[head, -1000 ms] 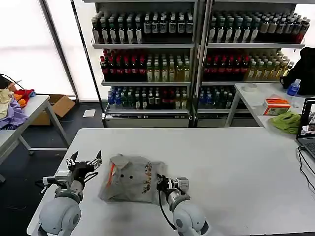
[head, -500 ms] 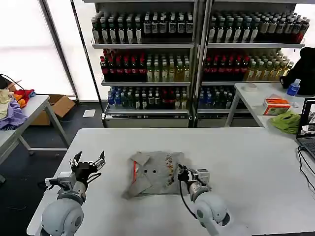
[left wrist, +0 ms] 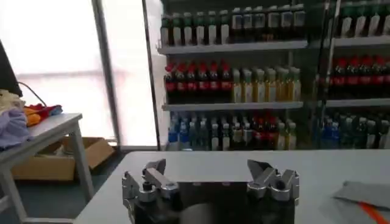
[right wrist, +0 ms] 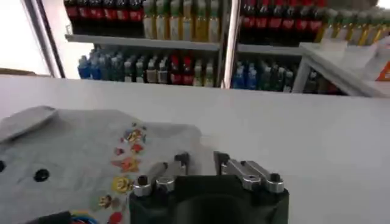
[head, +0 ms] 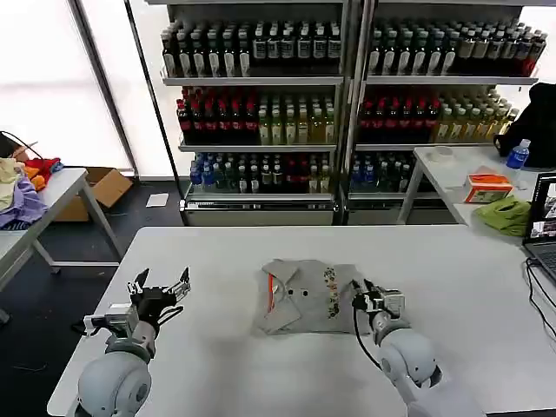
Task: Fold and organize the clothes.
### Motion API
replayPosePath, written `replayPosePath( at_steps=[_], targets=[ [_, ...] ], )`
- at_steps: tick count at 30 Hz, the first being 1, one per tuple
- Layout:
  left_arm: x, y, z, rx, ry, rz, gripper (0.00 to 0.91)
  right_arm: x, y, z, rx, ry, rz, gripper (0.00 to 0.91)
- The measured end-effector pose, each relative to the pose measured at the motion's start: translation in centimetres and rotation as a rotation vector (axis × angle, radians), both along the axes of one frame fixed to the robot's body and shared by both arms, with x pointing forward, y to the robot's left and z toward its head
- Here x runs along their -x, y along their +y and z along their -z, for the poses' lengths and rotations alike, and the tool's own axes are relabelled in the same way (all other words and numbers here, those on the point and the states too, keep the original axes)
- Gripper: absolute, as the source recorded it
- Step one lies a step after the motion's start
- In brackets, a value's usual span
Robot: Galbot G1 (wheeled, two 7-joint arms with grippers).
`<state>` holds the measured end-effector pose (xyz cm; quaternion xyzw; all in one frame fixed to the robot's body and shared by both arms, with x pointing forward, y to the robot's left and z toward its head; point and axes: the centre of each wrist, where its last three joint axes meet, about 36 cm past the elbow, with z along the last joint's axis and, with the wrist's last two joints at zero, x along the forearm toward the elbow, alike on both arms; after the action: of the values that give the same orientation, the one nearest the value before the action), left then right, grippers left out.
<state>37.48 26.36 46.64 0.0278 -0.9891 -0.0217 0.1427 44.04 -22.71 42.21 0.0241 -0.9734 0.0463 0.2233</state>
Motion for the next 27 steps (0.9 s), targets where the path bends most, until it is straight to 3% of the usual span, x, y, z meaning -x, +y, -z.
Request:
replayPosePath(
  at_steps=[4,10,17,27],
  targets=[
    [0.1,-0.4,0.2,0.009,0.005,0.005,0.907,0.7,0.2,-1.0,0.015,-0.049,-0.011,0.907],
    [0.2,-0.6,0.4,0.013,0.013,0.010,0.907,2.0,2.1,-2.1,-0.025,-0.094,-0.058,0.907],
    [0.5,-0.8,0.7,0.020,0.024,0.014,0.907,2.1,4.7,-2.3,-0.090,-0.101,-0.074,0.907],
    [1.1,-0.9,0.9,0.025,0.035,0.022,0.907,-0.6,7.5,-2.0,-0.174,-0.053,-0.027,0.907]
  ],
)
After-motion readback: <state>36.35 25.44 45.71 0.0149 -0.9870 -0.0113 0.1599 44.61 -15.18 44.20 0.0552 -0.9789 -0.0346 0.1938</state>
